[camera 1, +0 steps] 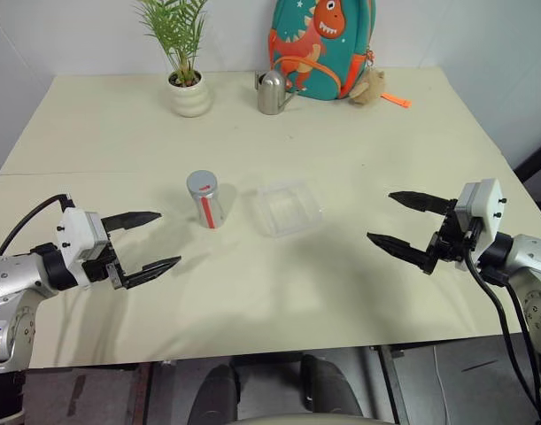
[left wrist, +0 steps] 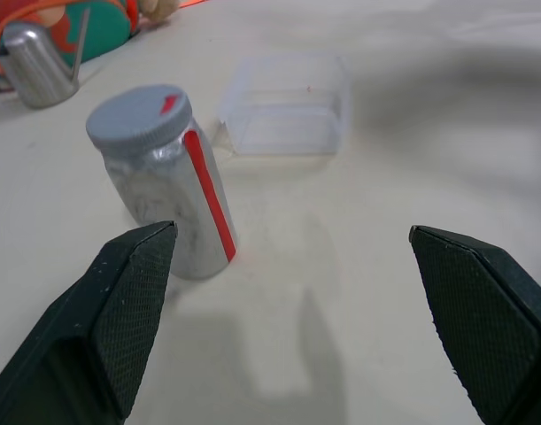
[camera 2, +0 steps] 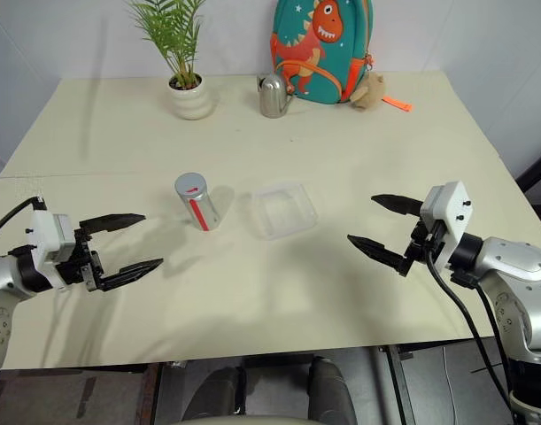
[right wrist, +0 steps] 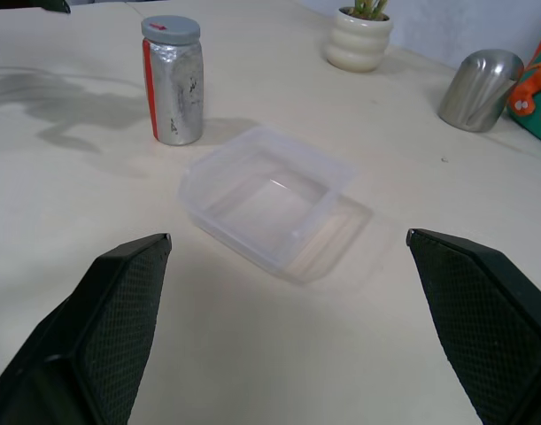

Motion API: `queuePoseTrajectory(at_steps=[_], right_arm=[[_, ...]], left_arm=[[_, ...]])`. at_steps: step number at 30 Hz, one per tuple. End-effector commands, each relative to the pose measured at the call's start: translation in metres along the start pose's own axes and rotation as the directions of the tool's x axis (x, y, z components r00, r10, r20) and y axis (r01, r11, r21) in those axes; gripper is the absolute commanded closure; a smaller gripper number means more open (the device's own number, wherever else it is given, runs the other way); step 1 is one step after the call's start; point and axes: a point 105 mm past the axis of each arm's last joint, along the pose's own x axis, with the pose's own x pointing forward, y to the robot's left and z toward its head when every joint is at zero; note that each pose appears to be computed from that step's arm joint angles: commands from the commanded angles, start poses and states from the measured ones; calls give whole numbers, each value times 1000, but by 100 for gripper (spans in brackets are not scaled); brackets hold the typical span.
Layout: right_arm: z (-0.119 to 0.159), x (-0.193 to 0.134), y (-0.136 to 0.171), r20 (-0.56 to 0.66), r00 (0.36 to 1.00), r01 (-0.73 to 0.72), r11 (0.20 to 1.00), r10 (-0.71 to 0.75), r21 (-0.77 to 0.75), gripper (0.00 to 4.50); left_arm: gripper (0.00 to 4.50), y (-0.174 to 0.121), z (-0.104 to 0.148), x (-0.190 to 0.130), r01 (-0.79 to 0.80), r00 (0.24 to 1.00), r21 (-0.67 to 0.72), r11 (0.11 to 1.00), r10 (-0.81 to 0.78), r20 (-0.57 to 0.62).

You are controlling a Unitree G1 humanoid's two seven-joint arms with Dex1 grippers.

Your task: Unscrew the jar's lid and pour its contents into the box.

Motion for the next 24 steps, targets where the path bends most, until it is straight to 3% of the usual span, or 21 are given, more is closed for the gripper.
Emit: queuePoseTrajectory(at_steps=[1, 12, 16, 19, 24], right_arm=[[11, 5, 4, 42, 998, -46, 998, 48, -36, 0], [30, 47, 16, 146, 970, -186, 980, 195, -76, 0], [42, 67, 29, 190, 941, -270, 959, 281, -86, 0], [48, 77, 35, 209, 928, -296, 951, 309, -93, 0], [54, 83, 44, 214, 914, -329, 939, 344, -100, 0]], left_arm=[[2, -5, 5, 4, -8, 1000, 37, 999, 8, 5], [2, -35, -6, 24, -290, 956, -60, 955, 292, 30], [2, -35, -17, 38, -459, 888, -29, 888, 459, -2], [2, -24, -14, 46, -602, 796, -73, 795, 605, 24], [2, -24, -5, 78, -622, 773, -81, 779, 627, 91]])
